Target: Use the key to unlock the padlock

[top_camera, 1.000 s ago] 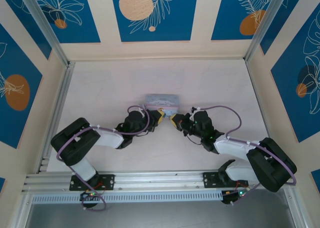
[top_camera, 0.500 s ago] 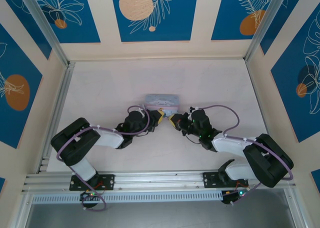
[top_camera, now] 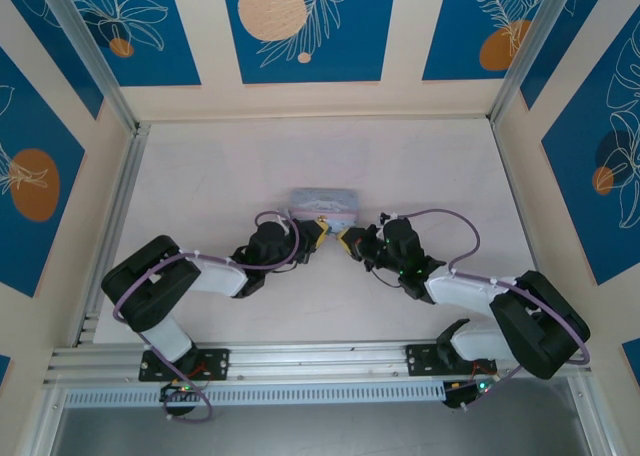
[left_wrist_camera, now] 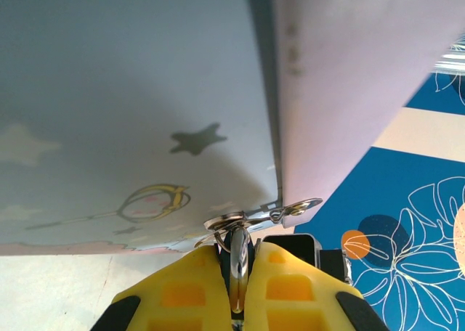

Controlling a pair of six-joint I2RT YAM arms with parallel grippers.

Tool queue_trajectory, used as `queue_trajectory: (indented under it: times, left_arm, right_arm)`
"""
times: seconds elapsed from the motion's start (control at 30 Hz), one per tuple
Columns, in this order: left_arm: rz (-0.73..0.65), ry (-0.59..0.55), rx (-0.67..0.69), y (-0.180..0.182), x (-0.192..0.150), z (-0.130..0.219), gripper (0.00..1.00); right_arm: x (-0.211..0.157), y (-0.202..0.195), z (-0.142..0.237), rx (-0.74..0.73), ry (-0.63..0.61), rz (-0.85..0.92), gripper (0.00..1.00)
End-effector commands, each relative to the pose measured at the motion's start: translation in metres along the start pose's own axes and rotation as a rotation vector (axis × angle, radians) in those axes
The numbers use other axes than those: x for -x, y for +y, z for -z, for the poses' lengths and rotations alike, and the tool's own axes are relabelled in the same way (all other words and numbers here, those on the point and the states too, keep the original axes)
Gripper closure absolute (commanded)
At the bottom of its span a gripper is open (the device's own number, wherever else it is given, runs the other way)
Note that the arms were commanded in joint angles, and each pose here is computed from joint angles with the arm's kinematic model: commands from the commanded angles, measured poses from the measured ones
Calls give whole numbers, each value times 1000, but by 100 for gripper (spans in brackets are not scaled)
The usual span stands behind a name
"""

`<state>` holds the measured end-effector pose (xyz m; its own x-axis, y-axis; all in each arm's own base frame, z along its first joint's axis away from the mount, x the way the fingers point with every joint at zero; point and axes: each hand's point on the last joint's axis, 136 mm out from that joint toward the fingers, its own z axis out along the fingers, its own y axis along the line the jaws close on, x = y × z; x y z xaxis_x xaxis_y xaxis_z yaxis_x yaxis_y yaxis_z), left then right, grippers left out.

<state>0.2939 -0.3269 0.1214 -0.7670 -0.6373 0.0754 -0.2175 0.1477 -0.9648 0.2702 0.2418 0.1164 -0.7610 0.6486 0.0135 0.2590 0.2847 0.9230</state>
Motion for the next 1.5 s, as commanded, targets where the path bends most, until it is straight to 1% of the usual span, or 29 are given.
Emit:
queue_trajectory:
  times: [0.0,0.63,0.93,1.47]
  left_arm:
    - [2,1,-38,-8,-2,0,100]
    - [-2,3,-37,-10,-3,0,100]
    - [-1,10,-35,-8,-4,-1,100]
    - [36,2,-78,-23,-3,-4,100]
  right_arm:
    - [7,0,6,-12,-49,20,100]
    - [4,10,-1,-2,-28,34,100]
    - [3,22,-3,12,-19,57,100]
    - [2,16,-4,11,-21,40,100]
